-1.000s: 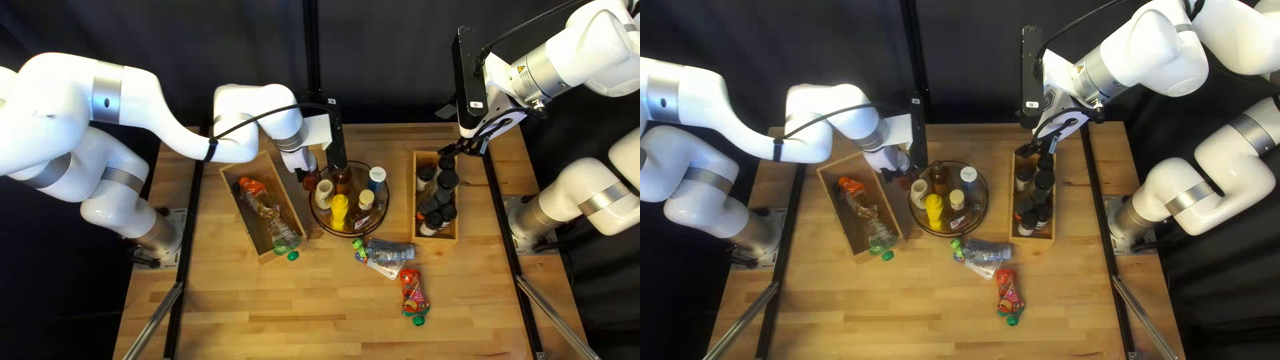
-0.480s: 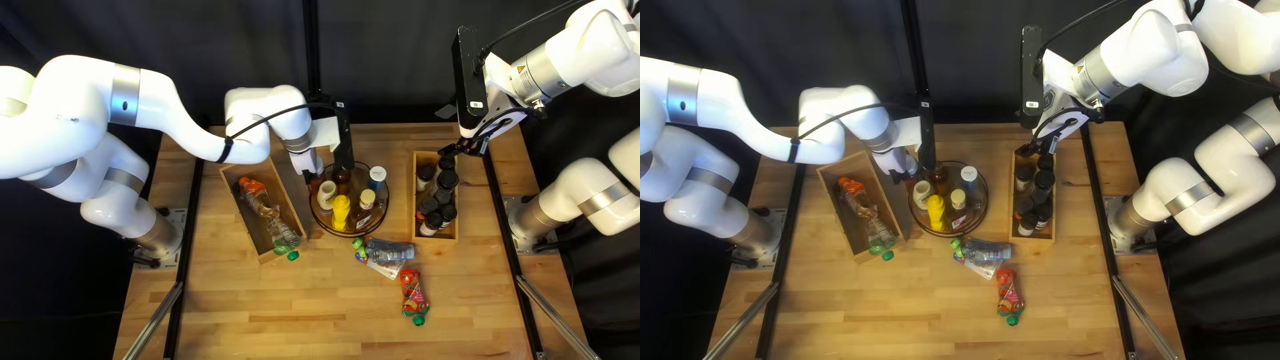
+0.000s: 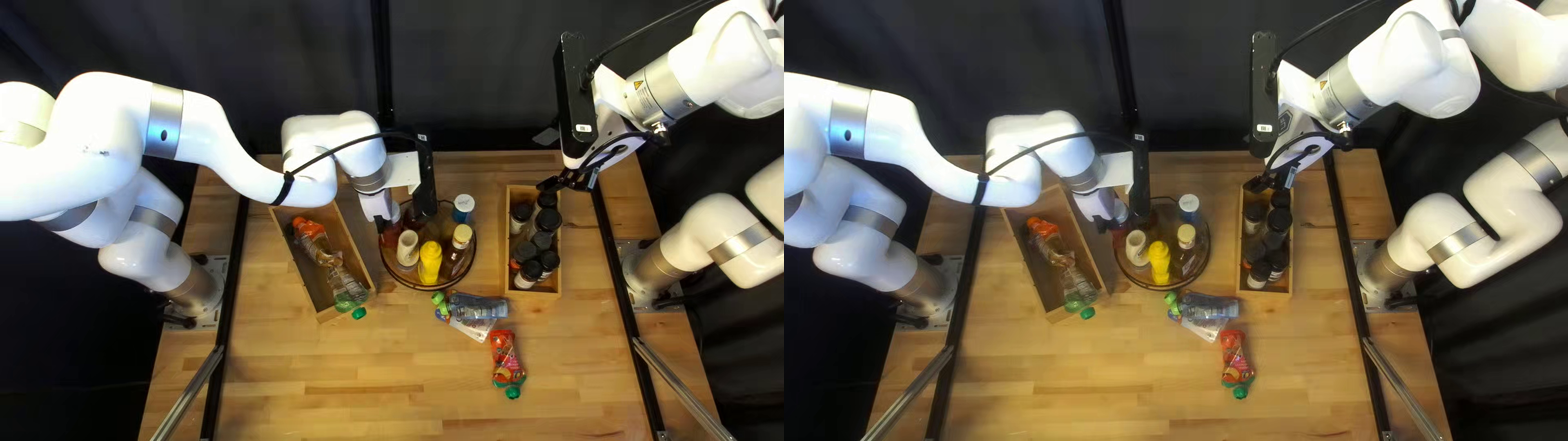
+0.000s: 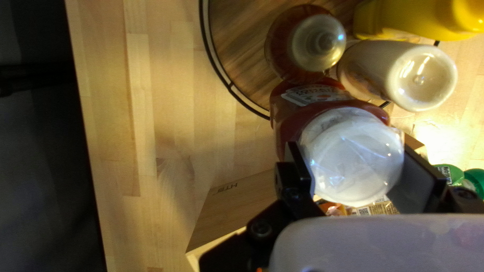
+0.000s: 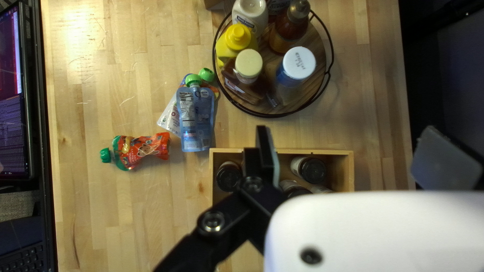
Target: Separate condiments, baby food and spices and place it in 3 different racks/containers
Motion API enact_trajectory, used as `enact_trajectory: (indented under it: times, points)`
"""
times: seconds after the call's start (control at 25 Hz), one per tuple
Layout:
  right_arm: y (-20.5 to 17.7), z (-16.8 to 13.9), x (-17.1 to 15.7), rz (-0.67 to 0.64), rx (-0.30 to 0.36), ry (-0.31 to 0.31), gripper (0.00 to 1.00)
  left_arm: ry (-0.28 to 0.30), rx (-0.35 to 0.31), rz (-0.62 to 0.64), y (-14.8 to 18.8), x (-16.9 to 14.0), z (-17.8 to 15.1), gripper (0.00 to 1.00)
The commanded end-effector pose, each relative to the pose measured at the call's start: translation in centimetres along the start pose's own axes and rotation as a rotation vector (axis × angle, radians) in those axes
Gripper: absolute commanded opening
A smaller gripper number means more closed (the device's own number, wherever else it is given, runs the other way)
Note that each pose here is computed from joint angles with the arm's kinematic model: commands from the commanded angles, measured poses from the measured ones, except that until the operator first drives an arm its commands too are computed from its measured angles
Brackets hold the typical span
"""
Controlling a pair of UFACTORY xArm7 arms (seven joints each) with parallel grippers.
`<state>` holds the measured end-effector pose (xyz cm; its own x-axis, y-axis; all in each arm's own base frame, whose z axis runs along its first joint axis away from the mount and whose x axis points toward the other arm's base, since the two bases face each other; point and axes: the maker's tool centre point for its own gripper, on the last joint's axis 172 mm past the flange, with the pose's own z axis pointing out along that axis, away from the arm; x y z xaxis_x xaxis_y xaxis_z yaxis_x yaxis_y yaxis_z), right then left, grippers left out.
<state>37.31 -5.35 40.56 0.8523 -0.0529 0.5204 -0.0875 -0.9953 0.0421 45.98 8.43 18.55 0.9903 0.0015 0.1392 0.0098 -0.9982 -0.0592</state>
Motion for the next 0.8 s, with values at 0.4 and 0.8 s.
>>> enact_trajectory:
  times: [0.4,0.8]
  points:
    - [0.0,0.0,0.0,0.000,0.000,0.000,1.00,0.046,-0.026,0.014,-0.1,0.5,1.1,0.00]
    - [0.0,0.0,0.0,0.000,0.000,0.000,1.00,-0.007,-0.008,0.002,0.5,0.3,2.6,0.00]
